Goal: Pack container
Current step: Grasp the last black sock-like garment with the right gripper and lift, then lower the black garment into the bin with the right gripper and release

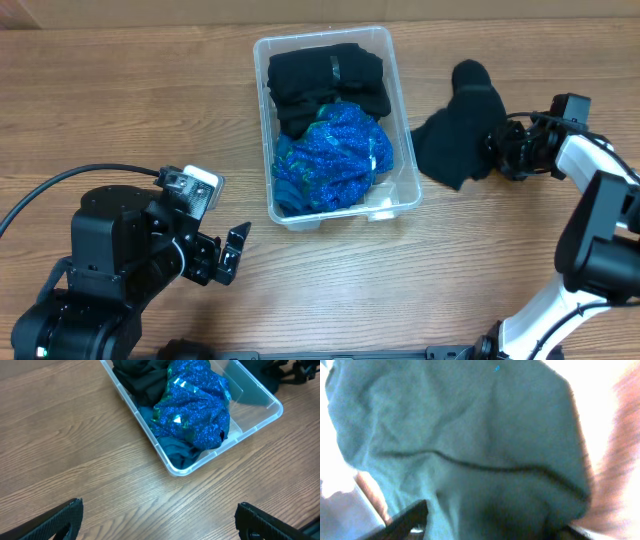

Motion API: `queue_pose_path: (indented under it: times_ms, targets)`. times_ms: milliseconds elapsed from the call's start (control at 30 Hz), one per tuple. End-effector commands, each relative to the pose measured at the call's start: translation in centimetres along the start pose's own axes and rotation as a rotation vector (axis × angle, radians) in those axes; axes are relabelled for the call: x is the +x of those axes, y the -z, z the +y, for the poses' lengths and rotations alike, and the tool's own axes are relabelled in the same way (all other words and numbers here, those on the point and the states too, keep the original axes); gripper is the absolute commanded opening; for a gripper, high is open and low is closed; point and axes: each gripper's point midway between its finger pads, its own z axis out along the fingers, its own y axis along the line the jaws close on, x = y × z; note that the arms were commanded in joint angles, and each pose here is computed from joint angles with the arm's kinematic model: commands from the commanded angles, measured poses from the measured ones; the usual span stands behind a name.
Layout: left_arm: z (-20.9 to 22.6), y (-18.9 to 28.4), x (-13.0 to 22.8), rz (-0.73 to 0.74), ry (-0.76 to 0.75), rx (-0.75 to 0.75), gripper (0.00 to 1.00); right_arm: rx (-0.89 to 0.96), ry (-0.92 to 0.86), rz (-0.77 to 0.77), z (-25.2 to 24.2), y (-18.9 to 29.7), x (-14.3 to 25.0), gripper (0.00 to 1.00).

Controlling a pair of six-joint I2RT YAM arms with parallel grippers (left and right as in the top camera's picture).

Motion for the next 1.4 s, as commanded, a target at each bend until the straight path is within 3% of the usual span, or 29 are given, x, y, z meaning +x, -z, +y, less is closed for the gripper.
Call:
queue_pose_path:
  times_ms: [0, 167, 500, 700, 800, 1000, 1367]
  targets:
    - [0.0, 0.4, -0.4, -0.017, -0.011, 0.002, 1.0, 0.053, -0.033, 0.057, -2.0, -2.6, 1.5, 0.04]
    - [-0.1, 0.4, -0.3, -0.013, -0.01, 0.003, 1.0, -0.071, -0.002, 0.054, 2.6, 0.0, -0.4, 0.04]
    - [-0.1, 0.4, -0.1, -0.006, -0.009, 0.004, 1.0, -0.232, 0.097, -0.18, 14.0, 16.8, -2.5, 0.04]
    - [-0.1, 0.4, 0.0, -0.002, -0.008, 0.004, 1.0, -0.461, 0.098, -0.344, 20.8, 28.6, 1.8, 0.04]
    - [-0.1, 0.4, 0.1, 0.003, -0.007, 0.006, 1.0, -0.542, 0.06, -0.354, 23.2, 31.3, 5.0, 0.04]
    - [-0.1, 0.4, 0.2, 0.008, -0.006, 0.006, 1.0, -0.604, -0.021, -0.334, 28.0, 31.6, 11.5, 0.04]
    - [-0.1, 0.4, 0.2, 0.008, -0.006, 0.006, 1.0, -0.534, -0.185, -0.518, 34.0, 23.4, 21.8, 0.04]
